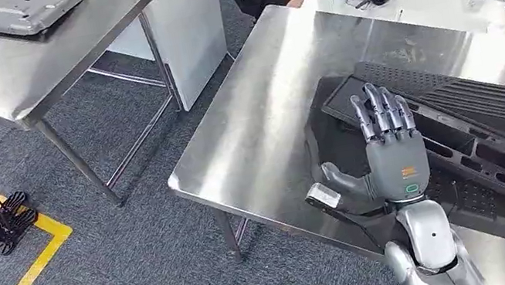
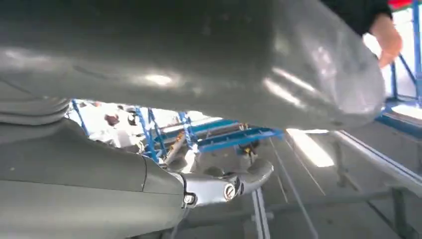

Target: Take the parts from the cabinet and place them on the table.

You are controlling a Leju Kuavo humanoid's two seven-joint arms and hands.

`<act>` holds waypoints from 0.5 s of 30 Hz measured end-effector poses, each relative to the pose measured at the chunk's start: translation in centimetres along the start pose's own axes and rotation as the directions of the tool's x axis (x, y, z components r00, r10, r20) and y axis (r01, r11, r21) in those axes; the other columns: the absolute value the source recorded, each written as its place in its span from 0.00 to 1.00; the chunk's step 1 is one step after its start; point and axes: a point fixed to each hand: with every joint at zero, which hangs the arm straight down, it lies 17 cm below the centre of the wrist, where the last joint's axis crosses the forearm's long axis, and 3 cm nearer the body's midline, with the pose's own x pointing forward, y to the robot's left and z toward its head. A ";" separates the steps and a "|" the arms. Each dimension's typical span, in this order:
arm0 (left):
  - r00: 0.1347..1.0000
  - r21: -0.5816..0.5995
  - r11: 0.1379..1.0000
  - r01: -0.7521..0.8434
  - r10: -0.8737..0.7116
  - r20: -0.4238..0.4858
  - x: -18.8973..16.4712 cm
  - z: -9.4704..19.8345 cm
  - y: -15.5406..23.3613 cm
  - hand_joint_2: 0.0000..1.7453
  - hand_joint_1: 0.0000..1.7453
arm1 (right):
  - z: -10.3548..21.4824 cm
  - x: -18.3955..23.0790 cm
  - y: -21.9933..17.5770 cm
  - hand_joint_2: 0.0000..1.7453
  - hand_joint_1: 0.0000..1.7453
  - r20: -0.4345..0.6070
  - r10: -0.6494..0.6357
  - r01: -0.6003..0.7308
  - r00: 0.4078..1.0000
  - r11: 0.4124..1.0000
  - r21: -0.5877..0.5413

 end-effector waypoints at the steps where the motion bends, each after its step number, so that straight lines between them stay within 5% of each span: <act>1: 1.000 -0.001 1.000 0.000 0.000 0.000 0.0 0.0 0.0 0.00 0.00 | 0.1 0.5 -0.1 1.00 0.00 0.007 -0.006 0.006 1.000 1.000 -0.003; 15: 1.000 -0.002 1.000 0.001 -0.001 -0.005 -0.2 0.0 0.0 0.00 0.00 | 1.7 5.2 -1.7 1.00 0.00 0.117 -0.009 0.013 0.993 0.999 -0.031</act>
